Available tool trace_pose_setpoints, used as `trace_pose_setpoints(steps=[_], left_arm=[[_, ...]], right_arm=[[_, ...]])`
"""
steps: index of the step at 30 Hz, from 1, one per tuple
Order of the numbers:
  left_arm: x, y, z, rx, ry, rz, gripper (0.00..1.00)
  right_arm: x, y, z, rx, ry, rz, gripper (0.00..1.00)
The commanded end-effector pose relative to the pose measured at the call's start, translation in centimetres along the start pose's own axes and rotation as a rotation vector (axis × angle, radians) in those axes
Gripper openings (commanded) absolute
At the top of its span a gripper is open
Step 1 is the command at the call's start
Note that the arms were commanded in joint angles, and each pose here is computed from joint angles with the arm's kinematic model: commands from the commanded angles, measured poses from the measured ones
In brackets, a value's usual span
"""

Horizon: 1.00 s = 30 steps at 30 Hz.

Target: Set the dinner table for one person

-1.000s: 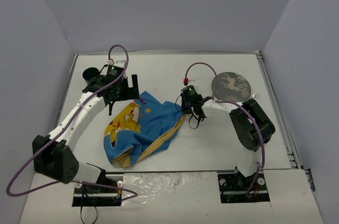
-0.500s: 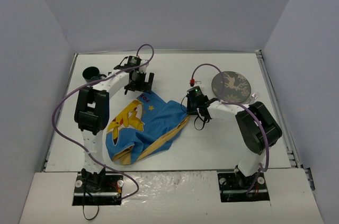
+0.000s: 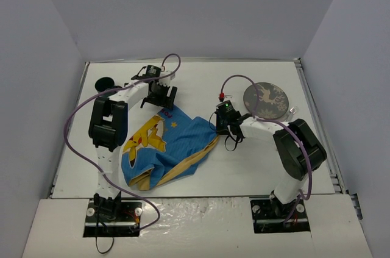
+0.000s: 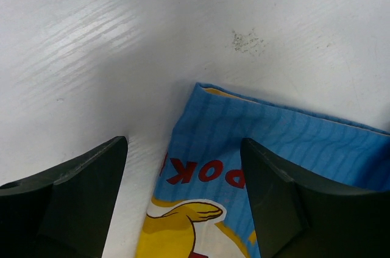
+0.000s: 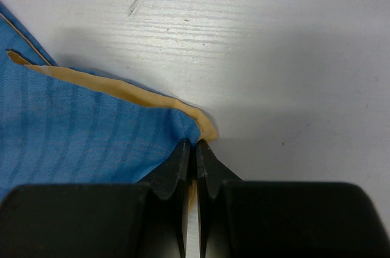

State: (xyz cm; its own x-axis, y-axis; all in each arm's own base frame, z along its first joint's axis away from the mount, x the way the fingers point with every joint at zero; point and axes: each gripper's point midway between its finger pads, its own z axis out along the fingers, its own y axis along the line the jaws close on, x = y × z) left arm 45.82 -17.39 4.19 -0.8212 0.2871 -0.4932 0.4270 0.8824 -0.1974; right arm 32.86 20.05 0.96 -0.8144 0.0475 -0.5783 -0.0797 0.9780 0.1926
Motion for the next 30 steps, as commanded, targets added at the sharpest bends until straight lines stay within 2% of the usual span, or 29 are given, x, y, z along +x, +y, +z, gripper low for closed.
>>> trace_pose_setpoints(steps=[1, 13, 15, 18, 20, 21, 23, 27, 30], left_arm=[[-0.7, -1.0, -0.2, 0.032, -0.03, 0.066, 0.67], [1.0, -2.4, 2.5, -0.015, 0.033, 0.113, 0.48], [1.5, -2.3, 2.9, -0.027, 0.047, 0.115, 0.38], [1.6, -2.2, 3.0, -0.034, 0.051, 0.111, 0.11], [1.1, -2.0, 2.6, -0.042, 0.038, 0.123, 0.02], [0.7, -1.9, 2.3, -0.051, 0.025, 0.129, 0.0], [-0.6, -1.6, 1.0, -0.066, -0.016, 0.132, 0.0], [-5.5, -0.8, -4.6, -0.109, -0.189, 0.131, 0.0], [-9.2, -0.7, -10.6, -0.142, -0.338, 0.137, 0.0]], right_arm=[[-1.2, 0.2, -1.4, -0.018, -0.033, 0.003, 0.0], [-1.4, 0.0, -2.0, -0.017, -0.05, 0.014, 0.0], [-1.5, -0.1, -2.3, -0.018, -0.055, 0.016, 0.0], [-2.2, 0.1, -2.7, -0.025, -0.076, 0.018, 0.0], [-2.8, 0.2, -3.3, -0.031, -0.096, 0.019, 0.0], [-3.2, 0.2, -3.6, -0.033, -0.106, 0.019, 0.0], [-3.9, 0.1, -4.3, -0.029, -0.127, 0.008, 0.0], [-7.2, -0.1, -7.4, -0.008, -0.214, -0.033, 0.0], [-10.8, 0.6, -11.4, -0.026, -0.316, -0.048, 0.0]])
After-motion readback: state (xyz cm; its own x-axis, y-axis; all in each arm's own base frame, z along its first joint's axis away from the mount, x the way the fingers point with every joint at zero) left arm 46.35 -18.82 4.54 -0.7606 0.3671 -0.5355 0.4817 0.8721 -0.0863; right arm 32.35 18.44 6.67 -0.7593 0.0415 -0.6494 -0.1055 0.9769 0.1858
